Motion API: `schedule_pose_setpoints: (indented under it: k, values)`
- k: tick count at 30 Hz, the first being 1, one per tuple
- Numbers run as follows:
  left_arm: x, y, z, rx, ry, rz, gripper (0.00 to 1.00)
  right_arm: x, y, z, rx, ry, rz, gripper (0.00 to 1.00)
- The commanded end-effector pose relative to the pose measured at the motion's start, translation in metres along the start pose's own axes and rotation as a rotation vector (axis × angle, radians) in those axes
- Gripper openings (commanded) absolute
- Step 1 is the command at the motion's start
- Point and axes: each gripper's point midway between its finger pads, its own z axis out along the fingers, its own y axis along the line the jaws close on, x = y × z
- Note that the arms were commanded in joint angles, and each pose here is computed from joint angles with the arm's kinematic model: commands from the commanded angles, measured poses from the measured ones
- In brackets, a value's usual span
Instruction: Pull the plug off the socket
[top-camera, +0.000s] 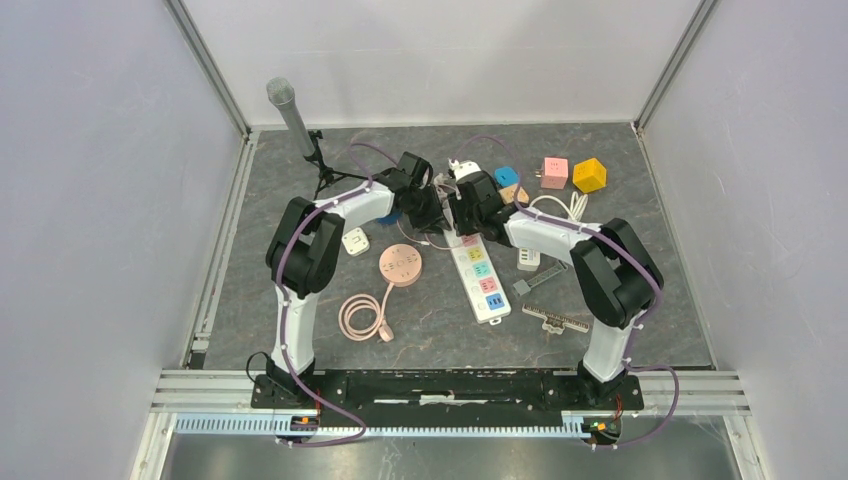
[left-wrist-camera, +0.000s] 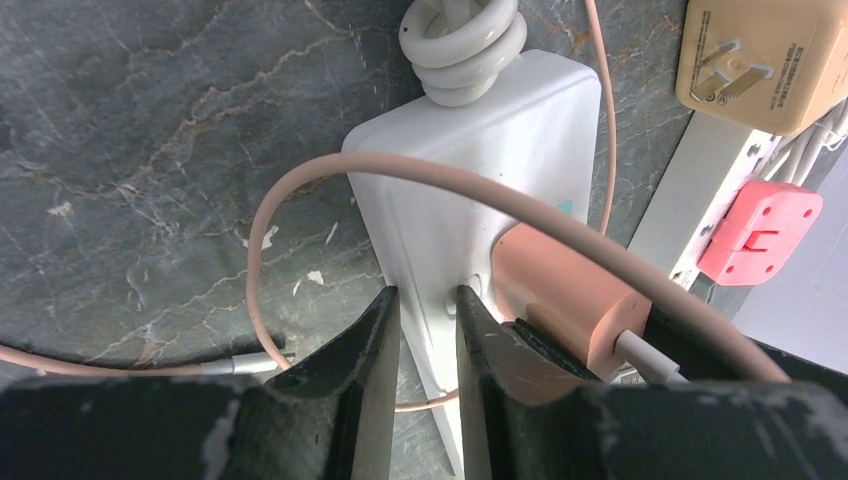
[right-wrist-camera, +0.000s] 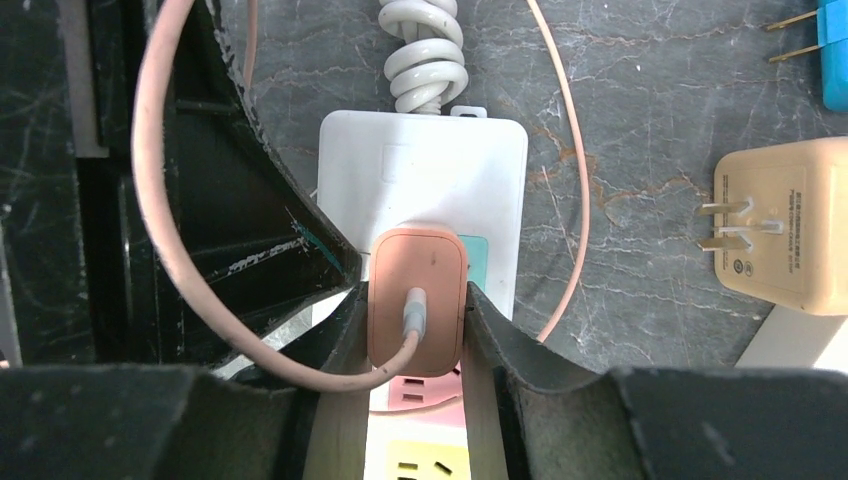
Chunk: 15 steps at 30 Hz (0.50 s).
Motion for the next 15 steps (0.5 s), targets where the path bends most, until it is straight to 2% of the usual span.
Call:
schedule_pose_setpoints:
  k: [1,5,12,15]
  values:
    - [0.048,0.0786,0.0143,-0.297,0.103,-0.05,0.3,-0.0429,-0.0027,-0.0322,0.014,-0.133,-0.022,0.0]
    - [0.0504,0.0817,0.0131,-0.307,0.103,-0.059,0.29,-0.0417,0.0007,-0.0337,-0.087,-0.141,0.083,0.0]
    - [0.0528,0.0818,0.0133,-0.317,0.099,-0.06,0.28,-0.0363,0.0039,-0.0358,0.023,-0.131,-0.091,0.0]
    - [0.0543,0.0841,0.0138,-0.325,0.1,-0.061,0.27,-0.0371,0.0031,-0.0389,0.02,-0.137,-0.091,0.0]
